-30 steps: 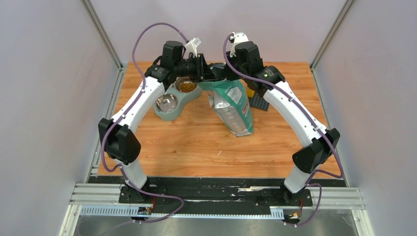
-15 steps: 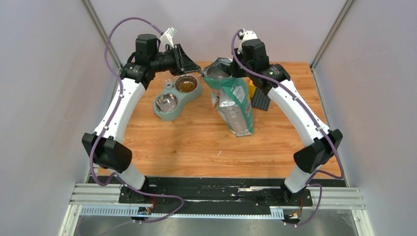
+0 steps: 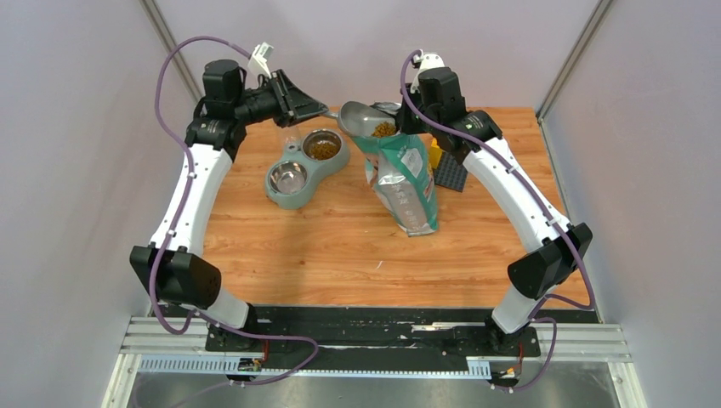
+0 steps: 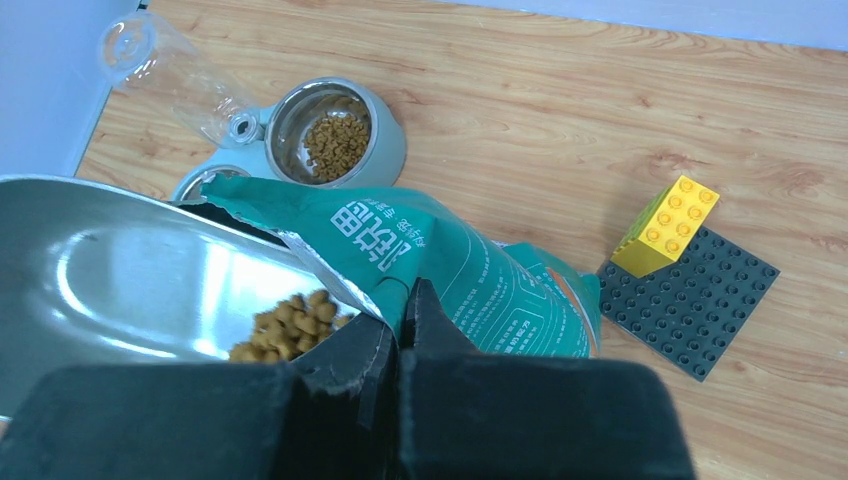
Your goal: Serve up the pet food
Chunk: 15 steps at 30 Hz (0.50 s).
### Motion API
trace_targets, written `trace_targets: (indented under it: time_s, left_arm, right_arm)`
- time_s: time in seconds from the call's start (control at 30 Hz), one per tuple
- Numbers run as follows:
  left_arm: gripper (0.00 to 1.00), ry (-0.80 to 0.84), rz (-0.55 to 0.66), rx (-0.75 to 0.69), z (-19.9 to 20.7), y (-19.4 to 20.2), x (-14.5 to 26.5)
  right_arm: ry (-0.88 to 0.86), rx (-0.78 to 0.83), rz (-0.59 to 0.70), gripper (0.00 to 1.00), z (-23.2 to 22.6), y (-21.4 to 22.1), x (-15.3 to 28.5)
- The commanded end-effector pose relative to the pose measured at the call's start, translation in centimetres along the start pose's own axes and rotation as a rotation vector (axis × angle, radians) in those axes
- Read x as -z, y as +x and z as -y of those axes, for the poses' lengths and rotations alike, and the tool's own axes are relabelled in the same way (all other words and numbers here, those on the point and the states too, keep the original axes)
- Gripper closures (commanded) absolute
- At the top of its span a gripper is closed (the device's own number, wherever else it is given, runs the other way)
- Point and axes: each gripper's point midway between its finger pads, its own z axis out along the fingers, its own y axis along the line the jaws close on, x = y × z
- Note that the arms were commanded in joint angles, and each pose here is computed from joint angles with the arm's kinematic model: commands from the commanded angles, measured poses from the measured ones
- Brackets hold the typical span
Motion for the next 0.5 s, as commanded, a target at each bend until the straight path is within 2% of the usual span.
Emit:
trace_targets:
  time_s: [0.0, 0.47]
  left_arm:
    - [1.0, 0.018, 0.123, -0.057, 1.6, -2.7, 2.8]
    - [1.0, 0.021, 0.168, 0.014, 0.5, -3.4, 4.0]
  right_arm:
    - [0.021, -0.039, 0.171, 1.0, 1.0, -5.3, 2.3]
    - [0.027, -0.042, 0.178, 1.0, 1.1, -5.5, 2.5]
